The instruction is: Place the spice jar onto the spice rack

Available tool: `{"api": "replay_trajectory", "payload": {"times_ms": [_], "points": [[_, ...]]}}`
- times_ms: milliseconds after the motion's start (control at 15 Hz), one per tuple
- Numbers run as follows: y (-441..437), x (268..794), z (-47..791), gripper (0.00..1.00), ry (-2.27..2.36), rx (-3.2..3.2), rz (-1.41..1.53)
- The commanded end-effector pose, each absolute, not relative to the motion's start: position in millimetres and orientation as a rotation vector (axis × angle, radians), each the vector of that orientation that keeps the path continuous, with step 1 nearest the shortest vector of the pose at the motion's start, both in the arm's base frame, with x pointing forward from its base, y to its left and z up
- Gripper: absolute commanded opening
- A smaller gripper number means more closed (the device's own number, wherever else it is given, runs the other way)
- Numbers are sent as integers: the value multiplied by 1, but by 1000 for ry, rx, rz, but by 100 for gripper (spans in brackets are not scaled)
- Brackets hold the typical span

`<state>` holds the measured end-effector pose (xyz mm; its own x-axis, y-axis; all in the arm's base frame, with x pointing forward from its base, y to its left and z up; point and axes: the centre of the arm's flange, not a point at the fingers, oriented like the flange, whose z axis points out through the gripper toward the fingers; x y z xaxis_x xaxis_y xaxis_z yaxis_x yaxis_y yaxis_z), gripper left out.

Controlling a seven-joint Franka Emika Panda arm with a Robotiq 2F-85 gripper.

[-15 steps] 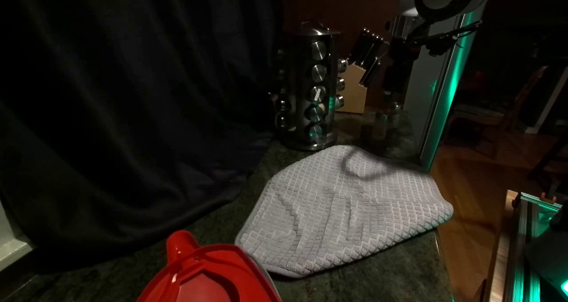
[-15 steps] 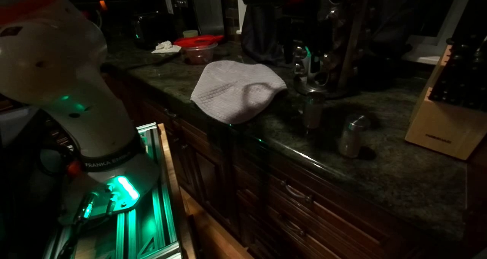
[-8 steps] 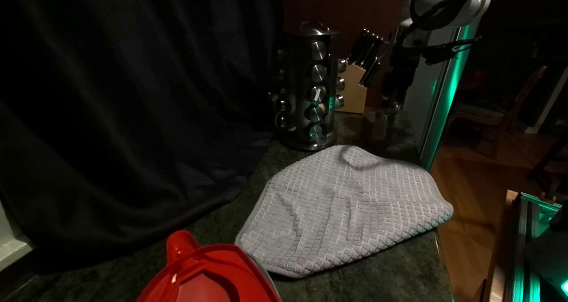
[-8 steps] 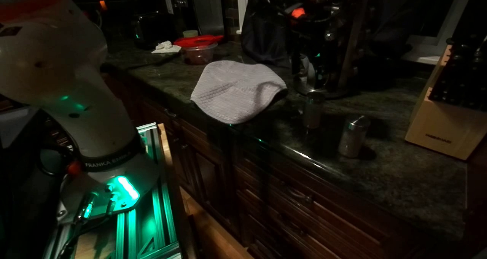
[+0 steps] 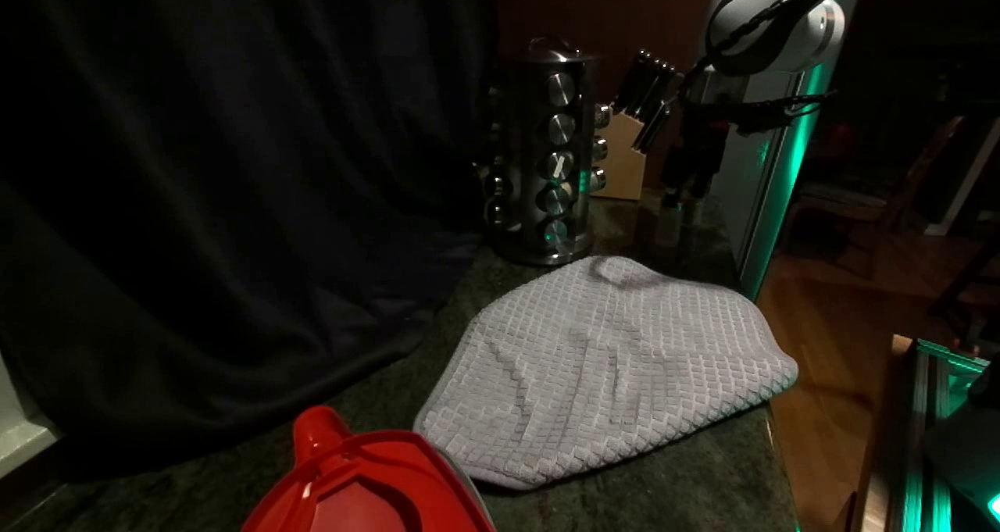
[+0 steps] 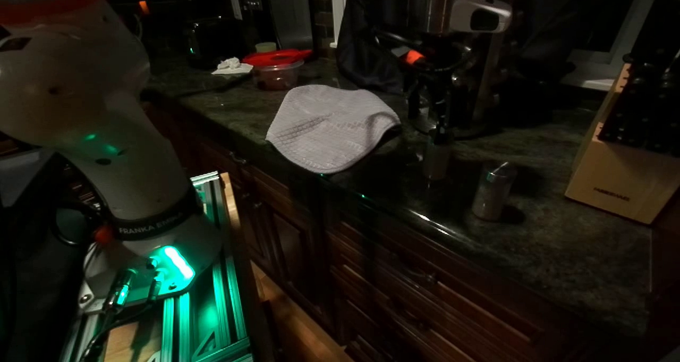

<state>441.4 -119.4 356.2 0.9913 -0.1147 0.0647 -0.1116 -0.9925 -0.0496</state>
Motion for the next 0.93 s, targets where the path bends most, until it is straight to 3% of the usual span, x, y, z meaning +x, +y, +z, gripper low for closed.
{"api": "replay_trajectory", "payload": {"times_ms": [0,733,867], "points": [[-123,449,344,100,181,-3090,-131],[-123,457,335,98,165,-3116,-163],[-123,457,335,92,171,-3122,-164]]}}
